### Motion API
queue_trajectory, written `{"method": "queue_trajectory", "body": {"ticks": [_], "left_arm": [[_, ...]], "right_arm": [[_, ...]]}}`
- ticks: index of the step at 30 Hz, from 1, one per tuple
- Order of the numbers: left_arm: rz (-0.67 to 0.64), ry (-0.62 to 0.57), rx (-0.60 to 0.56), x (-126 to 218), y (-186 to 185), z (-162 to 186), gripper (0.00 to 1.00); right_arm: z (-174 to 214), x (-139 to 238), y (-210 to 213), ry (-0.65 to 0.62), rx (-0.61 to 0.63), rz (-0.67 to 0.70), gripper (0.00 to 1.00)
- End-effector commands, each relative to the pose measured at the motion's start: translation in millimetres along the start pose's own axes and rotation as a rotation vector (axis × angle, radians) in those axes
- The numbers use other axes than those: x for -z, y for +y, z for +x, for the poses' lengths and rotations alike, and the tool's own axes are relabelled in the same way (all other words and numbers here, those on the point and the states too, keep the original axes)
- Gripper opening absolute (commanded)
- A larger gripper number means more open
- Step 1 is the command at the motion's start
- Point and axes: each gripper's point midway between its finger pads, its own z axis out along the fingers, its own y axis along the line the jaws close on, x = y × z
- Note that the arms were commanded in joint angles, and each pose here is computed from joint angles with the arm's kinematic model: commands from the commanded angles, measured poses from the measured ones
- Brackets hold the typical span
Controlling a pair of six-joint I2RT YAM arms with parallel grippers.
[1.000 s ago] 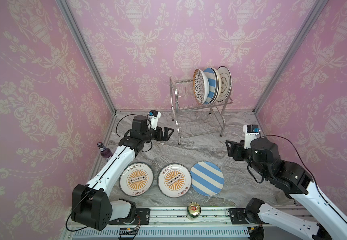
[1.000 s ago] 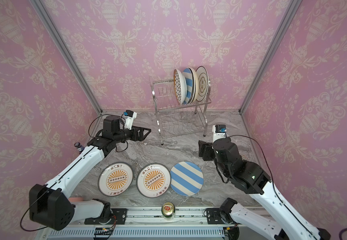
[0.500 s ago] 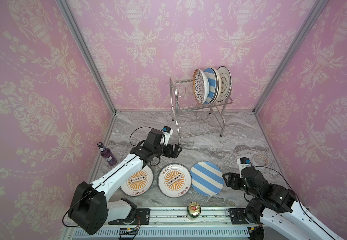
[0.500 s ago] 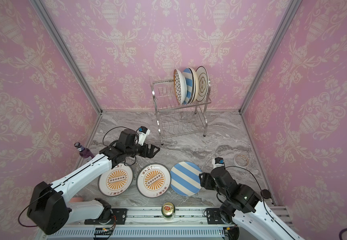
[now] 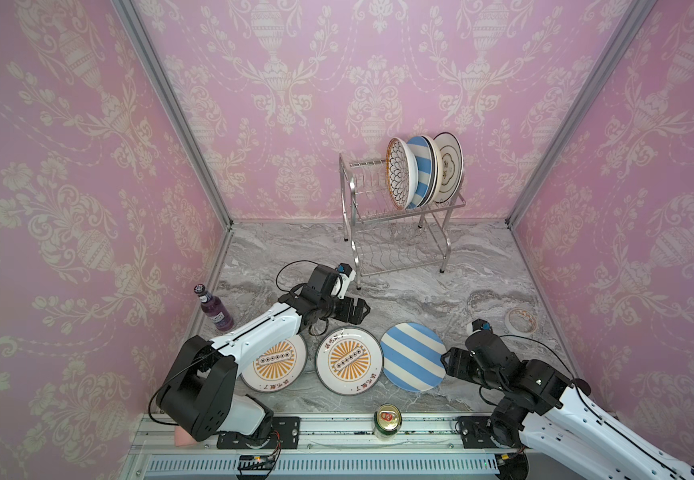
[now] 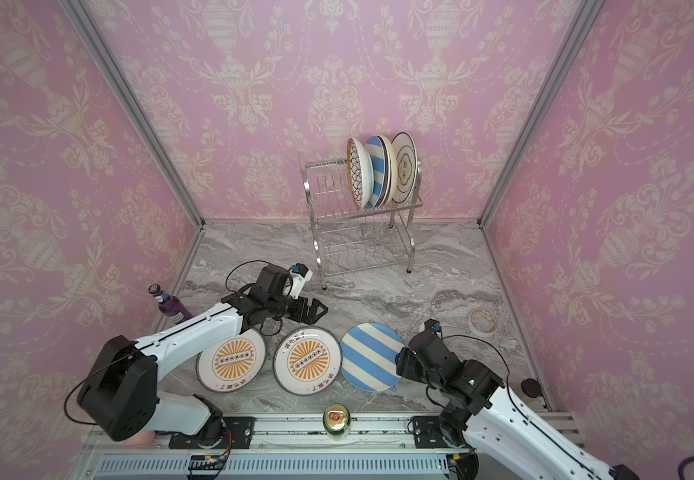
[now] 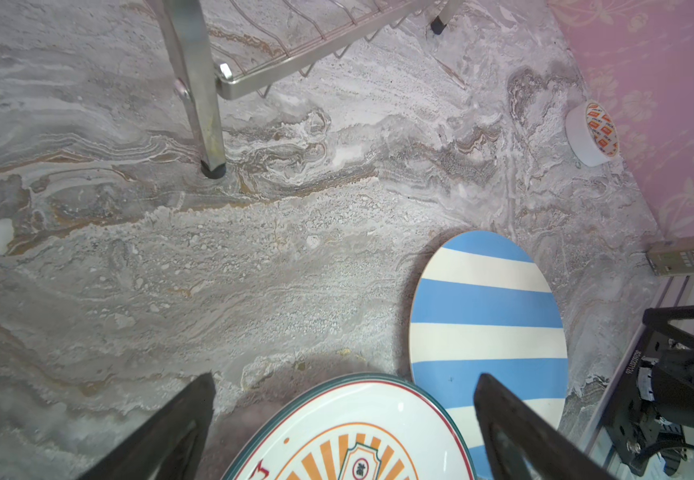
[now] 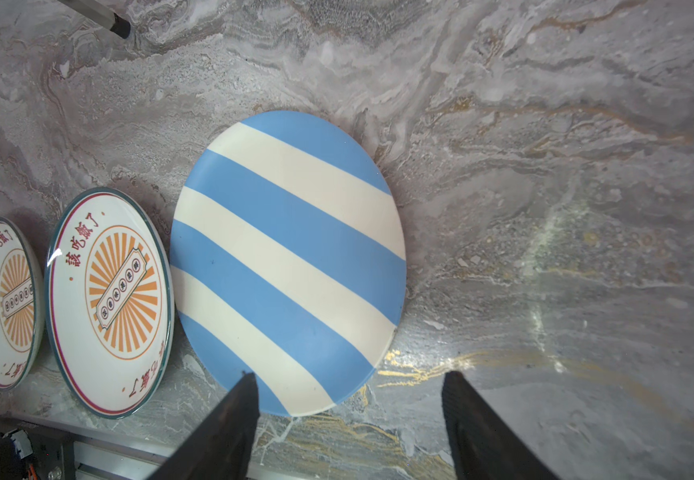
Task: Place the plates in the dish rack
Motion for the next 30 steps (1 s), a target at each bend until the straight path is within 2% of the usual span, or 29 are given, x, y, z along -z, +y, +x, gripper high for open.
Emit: {"method": "queue_trajectory", "body": {"ticks": [1,9,17,30], "left_arm": [[-0.004,-0.007,0.028,-3.4,0.6,4.0,0.99],[-0.034,-0.013,0.016,-5.6,6.4,2.6,0.99],[-0.001,0.071,0.001,-14.8,0.8,13.3,0.99],[0.001,0.123,0.003,-36.0,0.9,38.6,0.99]], "right_arm": [[2.6,2.1,3.4,0.029,-0.049,-0.015,0.74],[9.8,-0.7,13.5,0.073,-0.089,-0.096,0.74],[11.7,-16.2,14.3,0.132,-0.078,-0.07,0.76],[16.1,-41.6,-6.5,0.143,-0.167,-0.067,0.75]]}}
